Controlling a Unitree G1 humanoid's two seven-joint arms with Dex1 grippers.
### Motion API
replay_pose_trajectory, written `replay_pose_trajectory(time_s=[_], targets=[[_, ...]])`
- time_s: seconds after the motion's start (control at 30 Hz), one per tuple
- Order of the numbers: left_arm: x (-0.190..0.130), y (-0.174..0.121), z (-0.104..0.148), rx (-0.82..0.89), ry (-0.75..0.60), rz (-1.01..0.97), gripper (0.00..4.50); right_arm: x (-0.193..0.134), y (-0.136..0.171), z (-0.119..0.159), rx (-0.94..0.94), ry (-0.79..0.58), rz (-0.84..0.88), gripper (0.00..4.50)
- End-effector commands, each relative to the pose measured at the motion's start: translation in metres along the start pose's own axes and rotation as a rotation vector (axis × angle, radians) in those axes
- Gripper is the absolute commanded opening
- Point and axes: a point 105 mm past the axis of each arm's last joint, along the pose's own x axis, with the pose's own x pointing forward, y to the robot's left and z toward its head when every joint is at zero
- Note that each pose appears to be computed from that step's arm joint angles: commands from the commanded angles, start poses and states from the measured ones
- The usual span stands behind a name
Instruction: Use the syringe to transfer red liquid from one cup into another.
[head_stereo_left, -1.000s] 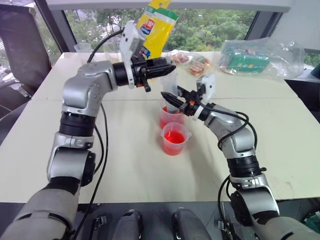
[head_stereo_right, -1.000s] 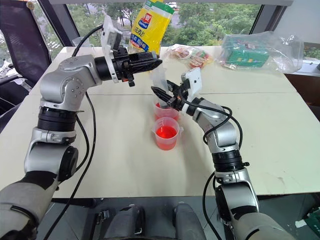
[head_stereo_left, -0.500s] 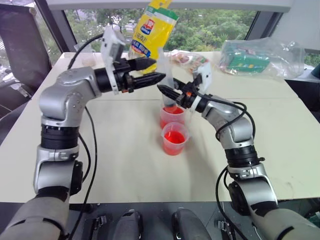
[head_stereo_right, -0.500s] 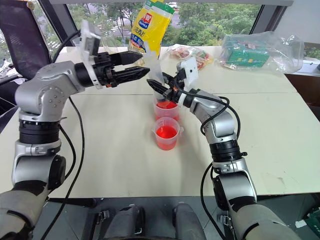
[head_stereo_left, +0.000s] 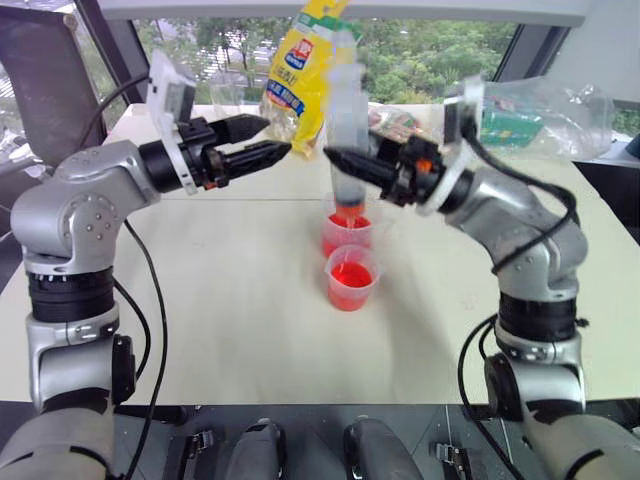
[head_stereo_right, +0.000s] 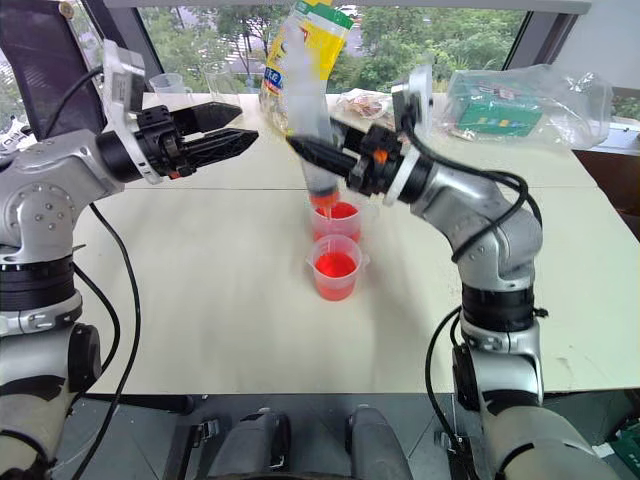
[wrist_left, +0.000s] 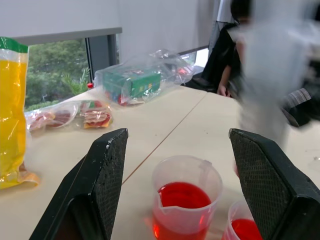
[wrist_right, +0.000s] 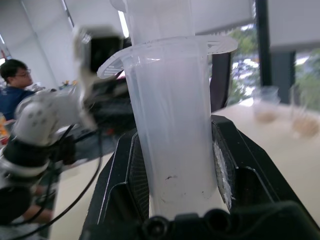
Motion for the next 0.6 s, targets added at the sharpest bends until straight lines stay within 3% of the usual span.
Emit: replay_pose_trajectory(time_s=[0.03, 0.23, 0.6], targets=[[0.010, -0.005, 0.027, 0.050, -0.081, -0.022, 3.31, -0.003, 0.008, -0.007, -0.040, -0.017, -0.011, 1.35], [0.026, -0.014, 0.030, 0.033, -0.093, -0.080, 3.31, -0.007, 0.005, -0.033, -0.041, 0.001, -0.073, 1.35], [0.048, -0.026, 0.010, 0.015, -0.039, -0.164, 3.31, -0.006, 0.006, -0.037, -0.047, 0.001, -0.080, 1.35]])
